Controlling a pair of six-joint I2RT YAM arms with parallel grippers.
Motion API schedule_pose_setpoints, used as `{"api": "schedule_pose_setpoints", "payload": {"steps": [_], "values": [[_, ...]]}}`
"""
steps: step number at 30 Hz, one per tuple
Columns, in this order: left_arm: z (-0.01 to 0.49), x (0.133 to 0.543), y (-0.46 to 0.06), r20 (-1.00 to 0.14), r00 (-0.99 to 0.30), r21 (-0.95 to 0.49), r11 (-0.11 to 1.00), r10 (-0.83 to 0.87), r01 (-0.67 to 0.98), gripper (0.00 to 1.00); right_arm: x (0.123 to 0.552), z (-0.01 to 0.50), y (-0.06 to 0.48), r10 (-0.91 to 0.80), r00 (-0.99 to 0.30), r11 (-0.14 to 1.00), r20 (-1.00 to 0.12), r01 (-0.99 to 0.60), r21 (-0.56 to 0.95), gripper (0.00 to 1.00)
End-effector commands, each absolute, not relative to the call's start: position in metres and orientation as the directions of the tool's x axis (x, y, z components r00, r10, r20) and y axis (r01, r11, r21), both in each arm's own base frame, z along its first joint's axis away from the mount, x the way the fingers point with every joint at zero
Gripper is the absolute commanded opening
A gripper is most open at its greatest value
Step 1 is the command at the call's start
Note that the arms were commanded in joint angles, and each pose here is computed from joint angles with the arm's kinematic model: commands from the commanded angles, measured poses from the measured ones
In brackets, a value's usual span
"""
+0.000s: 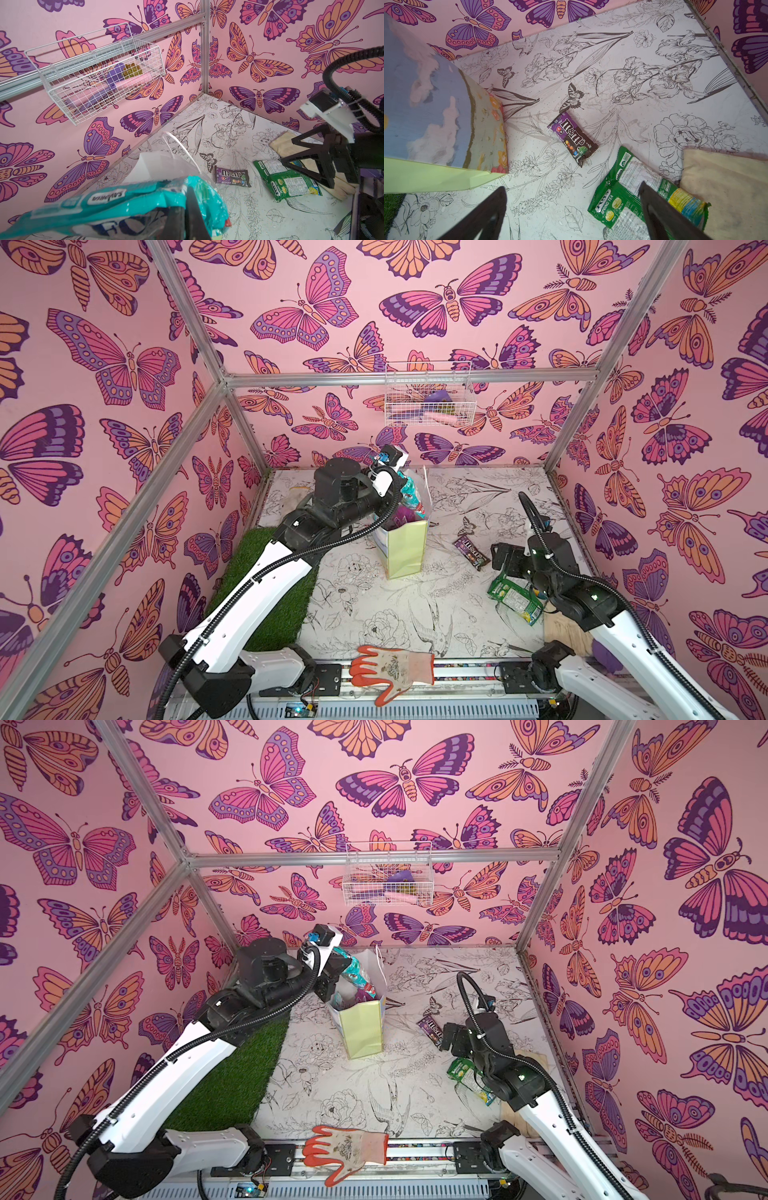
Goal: Place the snacks into the paper bag
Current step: Place the snack in the paper bag.
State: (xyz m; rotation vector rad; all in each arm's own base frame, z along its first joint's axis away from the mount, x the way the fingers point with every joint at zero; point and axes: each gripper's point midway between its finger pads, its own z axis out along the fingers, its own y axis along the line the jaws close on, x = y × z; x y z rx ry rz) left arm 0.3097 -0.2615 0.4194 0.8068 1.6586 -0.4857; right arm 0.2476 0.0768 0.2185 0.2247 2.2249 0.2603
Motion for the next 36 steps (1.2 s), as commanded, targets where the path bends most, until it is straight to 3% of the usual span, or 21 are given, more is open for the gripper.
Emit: {"api": "schedule_pose_setpoints", "payload": {"steps": [1, 36], "values": [[0.425, 0.320, -0.265, -0.974, -0.088, 0.079, 0.673, 0.209, 0.735, 0.00, 0.246, 0.217, 0.073, 0.261, -0.613, 0.960, -0.746, 0.087, 0.265, 0.99], [0.351, 0.362, -0.256, -0.947, -0.267, -0.056, 0.726, 0.180, 0.686, 0.00, 0.244, 0.214, 0.073, 0.264, -0.617, 0.959, -0.741, 0.087, 0.270, 0.99]]}}
